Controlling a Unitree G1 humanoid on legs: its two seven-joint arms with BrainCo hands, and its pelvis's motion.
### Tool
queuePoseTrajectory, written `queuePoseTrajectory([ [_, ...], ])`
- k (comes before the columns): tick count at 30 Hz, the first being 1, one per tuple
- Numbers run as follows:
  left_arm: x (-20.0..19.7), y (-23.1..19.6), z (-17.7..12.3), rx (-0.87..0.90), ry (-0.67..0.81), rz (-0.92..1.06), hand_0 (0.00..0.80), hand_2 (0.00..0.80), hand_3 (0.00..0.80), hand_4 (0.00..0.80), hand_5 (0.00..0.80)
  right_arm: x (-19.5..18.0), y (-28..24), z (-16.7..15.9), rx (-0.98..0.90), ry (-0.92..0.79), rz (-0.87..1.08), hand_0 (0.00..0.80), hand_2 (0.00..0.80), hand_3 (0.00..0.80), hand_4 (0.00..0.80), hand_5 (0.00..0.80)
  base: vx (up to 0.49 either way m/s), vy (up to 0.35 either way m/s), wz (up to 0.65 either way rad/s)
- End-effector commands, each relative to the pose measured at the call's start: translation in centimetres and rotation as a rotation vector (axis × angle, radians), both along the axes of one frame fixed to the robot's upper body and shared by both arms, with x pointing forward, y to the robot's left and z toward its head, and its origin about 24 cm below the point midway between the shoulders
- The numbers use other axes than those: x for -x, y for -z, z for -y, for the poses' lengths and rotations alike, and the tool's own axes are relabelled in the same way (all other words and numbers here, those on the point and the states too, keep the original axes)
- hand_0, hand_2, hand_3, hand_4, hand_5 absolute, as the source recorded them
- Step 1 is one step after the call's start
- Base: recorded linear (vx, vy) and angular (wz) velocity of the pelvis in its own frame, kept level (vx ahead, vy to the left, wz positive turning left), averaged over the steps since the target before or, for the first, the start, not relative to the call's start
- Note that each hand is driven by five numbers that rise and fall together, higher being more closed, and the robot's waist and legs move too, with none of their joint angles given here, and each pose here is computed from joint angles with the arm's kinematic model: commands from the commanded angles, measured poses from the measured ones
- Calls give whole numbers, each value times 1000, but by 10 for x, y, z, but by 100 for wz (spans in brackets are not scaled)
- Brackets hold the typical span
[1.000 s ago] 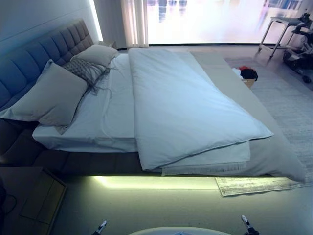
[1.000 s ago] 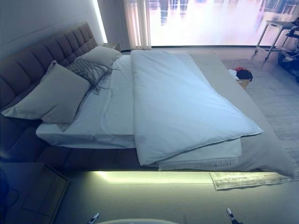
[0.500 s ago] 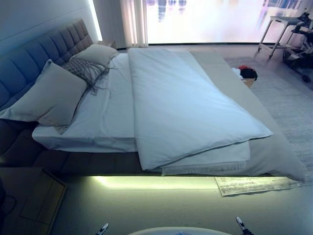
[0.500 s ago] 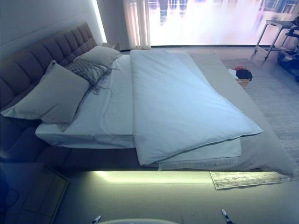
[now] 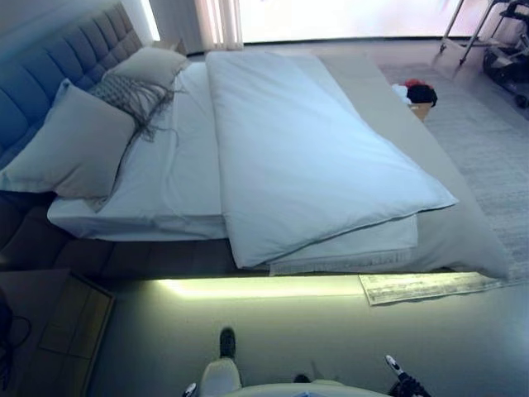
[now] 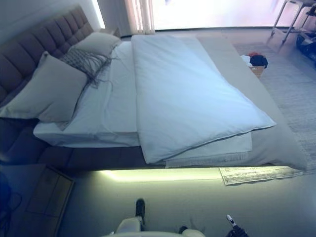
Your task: Make the bed neatly
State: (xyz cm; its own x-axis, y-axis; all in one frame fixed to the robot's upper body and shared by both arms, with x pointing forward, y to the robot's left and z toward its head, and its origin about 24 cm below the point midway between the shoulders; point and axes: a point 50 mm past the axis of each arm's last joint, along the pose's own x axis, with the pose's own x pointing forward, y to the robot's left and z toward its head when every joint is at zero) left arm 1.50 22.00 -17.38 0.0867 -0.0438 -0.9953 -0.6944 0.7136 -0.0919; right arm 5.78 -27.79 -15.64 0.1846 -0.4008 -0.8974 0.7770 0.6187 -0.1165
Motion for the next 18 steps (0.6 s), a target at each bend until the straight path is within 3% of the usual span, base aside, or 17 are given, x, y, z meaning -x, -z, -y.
queuePoseTrajectory([
  [1, 17, -3, -17, -56, 28, -31, 0, 0, 0, 0, 0, -7, -1, 1, -16, -36, 21, 0, 0, 0, 0, 0, 384, 137, -67],
  [7, 0, -6, -28, -94, 84, -2, 0, 0, 0, 0, 0, -9, 2, -10, -55, -83, 24, 0, 0, 0, 0, 0, 271, 84, -40],
  [18, 0, -6, -29, -83, 96, -11, 0, 0, 0, 0, 0, -20, 0, -10, -45, -108, 73, 0, 0, 0, 0, 0, 218, 175, -4],
])
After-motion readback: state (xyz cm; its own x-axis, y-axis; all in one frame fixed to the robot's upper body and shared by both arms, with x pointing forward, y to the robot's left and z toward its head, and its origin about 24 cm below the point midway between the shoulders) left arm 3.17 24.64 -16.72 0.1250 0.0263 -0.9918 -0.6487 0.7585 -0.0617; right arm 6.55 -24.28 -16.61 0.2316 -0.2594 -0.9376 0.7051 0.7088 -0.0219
